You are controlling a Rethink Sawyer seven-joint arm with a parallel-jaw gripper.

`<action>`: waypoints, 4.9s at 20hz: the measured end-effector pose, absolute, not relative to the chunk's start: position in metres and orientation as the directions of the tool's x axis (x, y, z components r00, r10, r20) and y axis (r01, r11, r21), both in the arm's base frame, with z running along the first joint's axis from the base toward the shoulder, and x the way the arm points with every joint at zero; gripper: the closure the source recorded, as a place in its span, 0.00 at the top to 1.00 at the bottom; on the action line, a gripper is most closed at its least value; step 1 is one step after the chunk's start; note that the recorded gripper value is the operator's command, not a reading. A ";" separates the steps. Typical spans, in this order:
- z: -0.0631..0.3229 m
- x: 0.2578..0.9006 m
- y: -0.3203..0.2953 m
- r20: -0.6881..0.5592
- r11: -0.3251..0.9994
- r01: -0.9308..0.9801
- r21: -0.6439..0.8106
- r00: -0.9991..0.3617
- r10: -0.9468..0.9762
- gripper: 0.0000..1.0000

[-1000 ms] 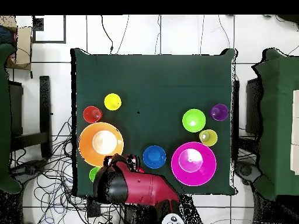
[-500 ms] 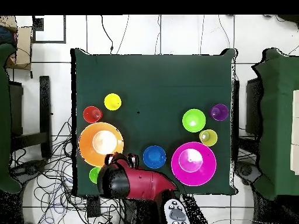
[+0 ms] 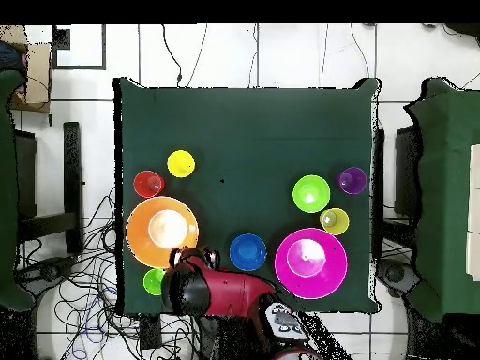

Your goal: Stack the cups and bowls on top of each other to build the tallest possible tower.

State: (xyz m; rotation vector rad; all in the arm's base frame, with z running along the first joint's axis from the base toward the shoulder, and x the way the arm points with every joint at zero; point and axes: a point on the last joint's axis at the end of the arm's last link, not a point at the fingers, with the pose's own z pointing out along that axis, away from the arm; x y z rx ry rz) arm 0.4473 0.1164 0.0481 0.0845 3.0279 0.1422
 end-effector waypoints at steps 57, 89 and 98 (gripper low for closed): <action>-0.002 0.407 0.147 0.020 0.984 0.036 0.174 -0.999 0.033 1.00; 0.015 0.432 0.144 -0.027 0.978 0.143 0.154 -0.989 0.149 1.00; 0.015 0.436 0.145 -0.029 0.958 0.255 0.135 -0.965 0.261 1.00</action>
